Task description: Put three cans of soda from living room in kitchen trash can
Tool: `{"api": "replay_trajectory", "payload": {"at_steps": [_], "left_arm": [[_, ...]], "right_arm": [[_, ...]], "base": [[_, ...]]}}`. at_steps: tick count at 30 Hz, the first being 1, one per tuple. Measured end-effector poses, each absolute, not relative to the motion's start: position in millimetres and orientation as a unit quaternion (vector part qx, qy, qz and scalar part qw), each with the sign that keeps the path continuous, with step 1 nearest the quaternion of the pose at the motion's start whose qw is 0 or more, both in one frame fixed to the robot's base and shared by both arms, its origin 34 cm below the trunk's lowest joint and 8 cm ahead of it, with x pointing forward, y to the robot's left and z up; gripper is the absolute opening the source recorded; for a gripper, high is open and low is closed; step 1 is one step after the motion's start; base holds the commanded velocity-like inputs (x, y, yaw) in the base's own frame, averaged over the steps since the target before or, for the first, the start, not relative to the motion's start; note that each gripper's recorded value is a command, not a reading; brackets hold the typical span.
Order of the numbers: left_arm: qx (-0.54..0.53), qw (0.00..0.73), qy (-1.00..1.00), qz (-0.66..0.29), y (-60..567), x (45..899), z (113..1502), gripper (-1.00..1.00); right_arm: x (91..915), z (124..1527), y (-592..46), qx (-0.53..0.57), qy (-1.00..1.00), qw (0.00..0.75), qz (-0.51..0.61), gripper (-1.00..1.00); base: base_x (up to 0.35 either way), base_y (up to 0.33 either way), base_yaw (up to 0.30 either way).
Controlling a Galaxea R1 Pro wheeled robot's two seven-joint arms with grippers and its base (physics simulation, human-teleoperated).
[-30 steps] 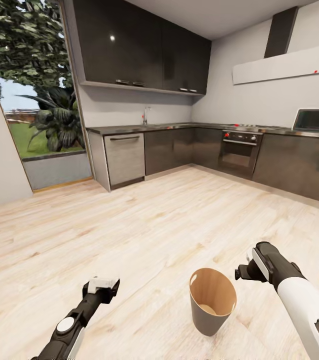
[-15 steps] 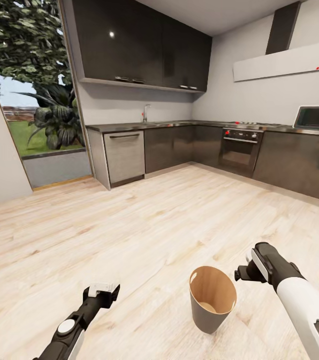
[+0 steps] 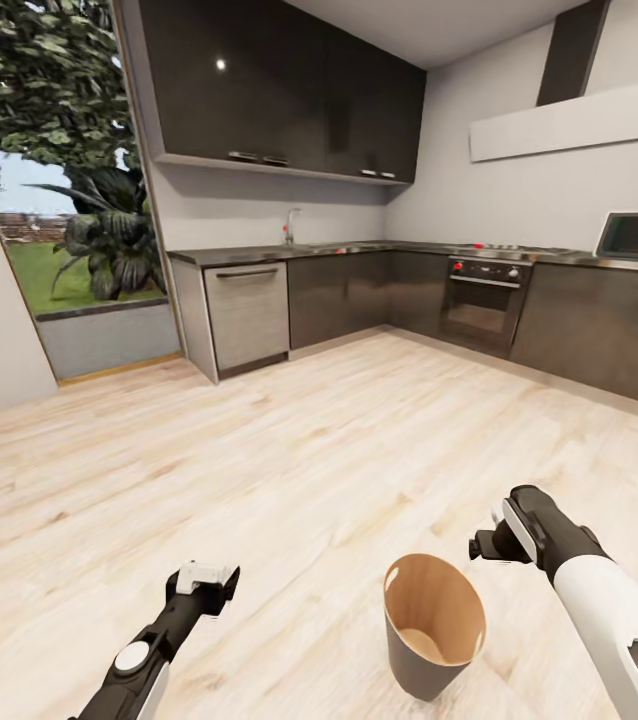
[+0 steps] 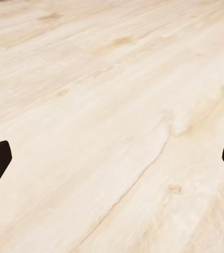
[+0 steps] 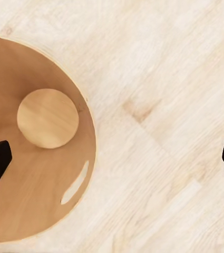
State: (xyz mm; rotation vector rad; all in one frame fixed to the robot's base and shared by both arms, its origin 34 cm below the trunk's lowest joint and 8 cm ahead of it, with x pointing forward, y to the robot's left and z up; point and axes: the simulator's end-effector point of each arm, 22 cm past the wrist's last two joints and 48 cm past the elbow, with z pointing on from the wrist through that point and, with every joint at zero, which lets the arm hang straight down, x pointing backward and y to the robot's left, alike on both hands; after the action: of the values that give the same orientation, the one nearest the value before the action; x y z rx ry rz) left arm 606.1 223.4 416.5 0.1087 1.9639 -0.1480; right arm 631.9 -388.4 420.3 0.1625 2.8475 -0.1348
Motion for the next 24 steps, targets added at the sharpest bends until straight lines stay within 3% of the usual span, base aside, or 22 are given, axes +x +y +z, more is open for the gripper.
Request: {"api": "replay_trajectory", "payload": {"at_steps": [8,24], "left_arm": [[0.043,0.557,0.827,-0.062,224,607,419,1.00],[0.041,0.557,0.827,-0.063,224,607,416,1.00]], "right_arm": [[632,420,-388,0.055,0.987,0.143,-0.047,1.00],[630,413,-378,0.053,0.988,0.138,-0.041,1.00]], "base": [[0.150,-0.013,0.000],[0.018,-0.002,0.000]]}}
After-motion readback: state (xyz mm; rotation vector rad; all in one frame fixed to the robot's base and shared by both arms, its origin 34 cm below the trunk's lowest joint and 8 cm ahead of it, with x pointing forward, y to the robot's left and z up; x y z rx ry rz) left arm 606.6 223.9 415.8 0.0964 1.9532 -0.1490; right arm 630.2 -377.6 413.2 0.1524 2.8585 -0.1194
